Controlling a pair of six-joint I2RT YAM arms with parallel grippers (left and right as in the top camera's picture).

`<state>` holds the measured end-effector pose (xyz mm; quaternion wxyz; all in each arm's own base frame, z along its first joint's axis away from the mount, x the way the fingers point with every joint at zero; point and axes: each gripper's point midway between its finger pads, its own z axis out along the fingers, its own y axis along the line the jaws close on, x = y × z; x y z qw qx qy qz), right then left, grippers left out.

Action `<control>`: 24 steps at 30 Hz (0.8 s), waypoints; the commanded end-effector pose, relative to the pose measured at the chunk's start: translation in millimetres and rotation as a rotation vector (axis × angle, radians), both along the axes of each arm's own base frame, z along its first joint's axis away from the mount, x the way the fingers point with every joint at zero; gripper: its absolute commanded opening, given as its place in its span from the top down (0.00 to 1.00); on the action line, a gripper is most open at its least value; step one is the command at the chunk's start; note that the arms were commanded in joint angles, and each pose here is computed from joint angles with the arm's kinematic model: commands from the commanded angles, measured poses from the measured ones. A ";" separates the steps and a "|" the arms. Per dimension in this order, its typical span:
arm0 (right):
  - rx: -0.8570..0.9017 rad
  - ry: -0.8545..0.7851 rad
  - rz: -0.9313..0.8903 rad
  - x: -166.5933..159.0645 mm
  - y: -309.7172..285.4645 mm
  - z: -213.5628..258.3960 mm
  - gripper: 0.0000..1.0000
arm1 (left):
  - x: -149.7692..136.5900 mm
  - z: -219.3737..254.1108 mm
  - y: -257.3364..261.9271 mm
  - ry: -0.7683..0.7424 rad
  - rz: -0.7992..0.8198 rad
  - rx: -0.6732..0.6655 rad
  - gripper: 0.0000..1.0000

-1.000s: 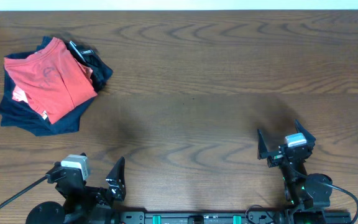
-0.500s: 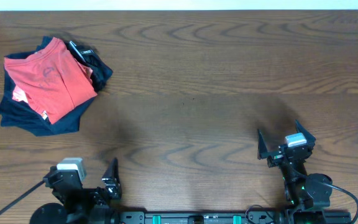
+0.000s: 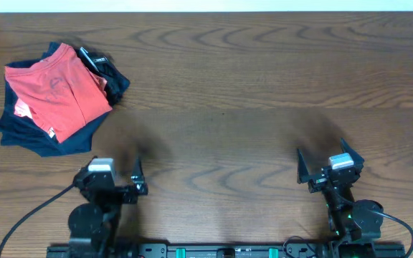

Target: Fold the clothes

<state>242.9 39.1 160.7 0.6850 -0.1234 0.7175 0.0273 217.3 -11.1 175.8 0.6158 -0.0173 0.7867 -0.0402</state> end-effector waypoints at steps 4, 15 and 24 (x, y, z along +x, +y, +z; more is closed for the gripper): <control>-0.013 -0.004 0.019 -1.0 4.2 -0.3 0.01 | 20.8 -24.5 1.7 -0.075 0.010 0.028 0.02; -0.013 -0.004 0.019 -1.0 4.2 -0.3 0.01 | 26.4 -38.7 1.1 -0.089 0.010 0.027 0.02; -0.013 -0.004 0.019 -1.0 4.2 -0.3 0.01 | 26.4 -38.9 1.1 -0.088 0.010 0.027 0.02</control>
